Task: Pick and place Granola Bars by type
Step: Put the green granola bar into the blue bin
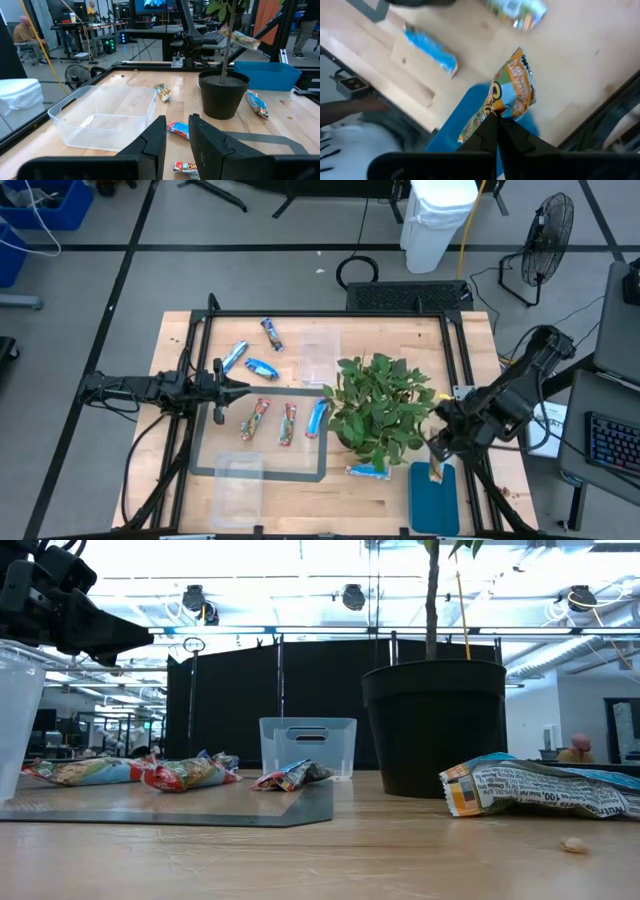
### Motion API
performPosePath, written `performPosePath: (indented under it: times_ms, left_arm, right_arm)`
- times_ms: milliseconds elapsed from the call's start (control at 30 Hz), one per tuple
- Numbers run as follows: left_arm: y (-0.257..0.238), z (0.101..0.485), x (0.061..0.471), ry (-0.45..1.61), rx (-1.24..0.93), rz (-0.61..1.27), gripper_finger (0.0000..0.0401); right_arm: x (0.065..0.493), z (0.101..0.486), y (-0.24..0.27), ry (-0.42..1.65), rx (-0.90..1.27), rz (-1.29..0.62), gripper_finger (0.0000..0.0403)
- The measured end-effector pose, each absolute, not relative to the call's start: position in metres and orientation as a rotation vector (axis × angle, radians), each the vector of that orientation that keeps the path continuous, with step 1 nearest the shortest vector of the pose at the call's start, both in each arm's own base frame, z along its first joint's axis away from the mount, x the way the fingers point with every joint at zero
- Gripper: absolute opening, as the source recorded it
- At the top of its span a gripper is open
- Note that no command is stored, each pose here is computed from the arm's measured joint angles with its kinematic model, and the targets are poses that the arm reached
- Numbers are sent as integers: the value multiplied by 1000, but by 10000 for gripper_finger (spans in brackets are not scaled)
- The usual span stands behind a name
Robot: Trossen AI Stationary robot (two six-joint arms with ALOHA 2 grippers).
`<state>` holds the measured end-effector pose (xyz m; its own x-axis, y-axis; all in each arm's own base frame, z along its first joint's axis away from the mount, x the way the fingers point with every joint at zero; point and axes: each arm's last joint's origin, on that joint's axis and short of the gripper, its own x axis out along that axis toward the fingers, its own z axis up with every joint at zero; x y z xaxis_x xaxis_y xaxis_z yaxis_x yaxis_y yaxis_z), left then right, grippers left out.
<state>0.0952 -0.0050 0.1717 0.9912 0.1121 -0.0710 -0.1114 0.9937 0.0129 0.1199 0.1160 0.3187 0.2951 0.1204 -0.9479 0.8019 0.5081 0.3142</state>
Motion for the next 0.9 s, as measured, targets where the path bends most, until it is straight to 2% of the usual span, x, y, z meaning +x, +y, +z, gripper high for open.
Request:
performPosePath:
  times_ms: [200,433,700,900]
  left_arm:
    - [-5,172,95,71,9,112,88]
    - [-5,172,95,71,9,112,88]
    - [-5,172,95,71,9,112,88]
    - [-5,172,95,72,9,112,88]
  right_arm:
    - [106,324,105,1108,825,-550,0]
    - [96,328,118,990,753,-425,0]
    - [92,328,167,888,952,-245,0]
    - [99,305,203,982,1114,-370,0]
